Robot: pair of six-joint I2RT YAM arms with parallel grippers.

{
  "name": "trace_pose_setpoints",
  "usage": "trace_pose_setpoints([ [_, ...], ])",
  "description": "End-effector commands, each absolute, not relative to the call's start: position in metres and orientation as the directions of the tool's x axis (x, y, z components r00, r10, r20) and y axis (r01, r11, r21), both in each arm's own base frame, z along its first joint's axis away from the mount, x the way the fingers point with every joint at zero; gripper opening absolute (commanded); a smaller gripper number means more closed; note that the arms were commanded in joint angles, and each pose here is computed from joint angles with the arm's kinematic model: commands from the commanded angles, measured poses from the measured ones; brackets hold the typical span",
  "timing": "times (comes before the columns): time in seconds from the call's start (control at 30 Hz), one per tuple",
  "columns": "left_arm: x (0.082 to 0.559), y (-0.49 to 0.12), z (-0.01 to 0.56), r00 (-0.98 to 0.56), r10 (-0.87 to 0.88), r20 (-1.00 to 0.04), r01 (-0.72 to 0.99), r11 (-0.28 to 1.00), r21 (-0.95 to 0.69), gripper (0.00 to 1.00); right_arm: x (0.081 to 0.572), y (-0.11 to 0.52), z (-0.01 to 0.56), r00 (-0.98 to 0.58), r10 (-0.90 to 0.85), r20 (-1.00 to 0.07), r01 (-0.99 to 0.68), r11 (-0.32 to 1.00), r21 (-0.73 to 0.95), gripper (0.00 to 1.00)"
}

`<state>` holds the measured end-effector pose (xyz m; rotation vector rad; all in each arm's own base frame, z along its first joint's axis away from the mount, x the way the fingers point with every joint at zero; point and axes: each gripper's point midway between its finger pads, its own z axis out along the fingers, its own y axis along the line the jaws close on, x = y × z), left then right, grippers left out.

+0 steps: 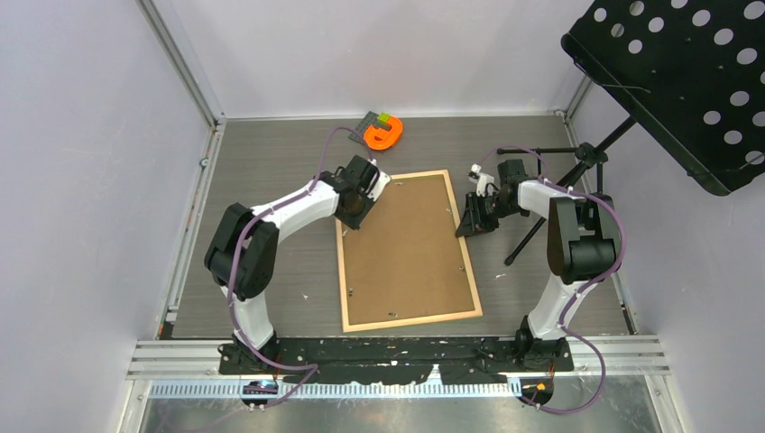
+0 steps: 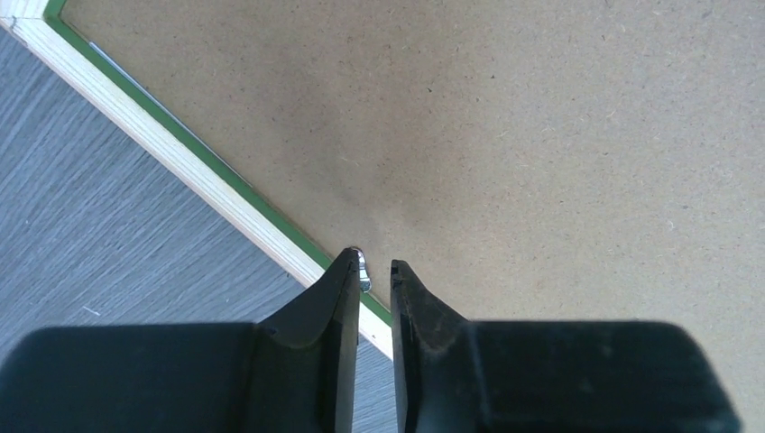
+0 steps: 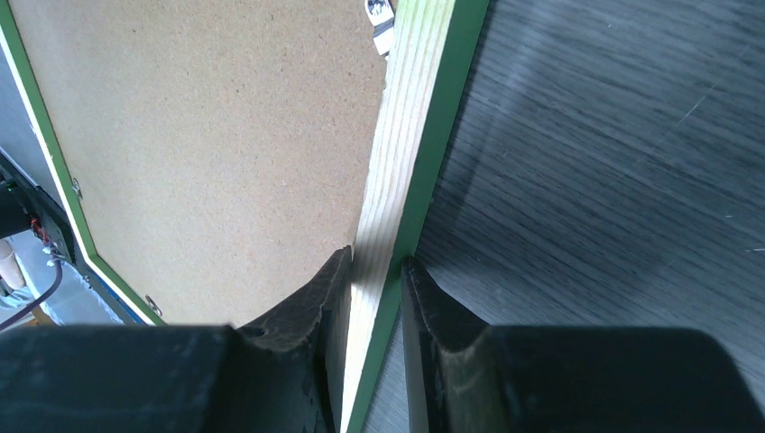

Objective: Put the photo into the frame
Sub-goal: Install the photo frame at the center of the board.

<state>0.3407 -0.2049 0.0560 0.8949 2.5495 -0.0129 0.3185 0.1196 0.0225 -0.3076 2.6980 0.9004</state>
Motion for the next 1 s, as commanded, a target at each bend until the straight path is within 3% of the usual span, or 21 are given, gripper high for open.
trace_pose_setpoints([
  [0.0, 0.338, -0.210, 0.069, -0.695, 0.574, -0.434, 0.596, 0.797, 0.100, 0.21, 0.314, 0.129, 0.021, -0.941, -0.128, -0.314, -0.298, 0.756, 0.583, 0.06],
  [0.33, 0.333, -0.186, 0.054, -0.754, 0.538, -0.377, 0.537, 0.835, 0.118, 0.42, 0.314, 0.129, 0.021, -0.941, -0.129, -0.313, -0.298, 0.755, 0.584, 0.06],
  [0.97, 0.329, -0.171, 0.031, -0.843, 0.443, -0.305, 0.464, 0.886, 0.005, 0.41, 0.314, 0.129, 0.021, -0.942, -0.127, -0.312, -0.296, 0.754, 0.587, 0.06],
])
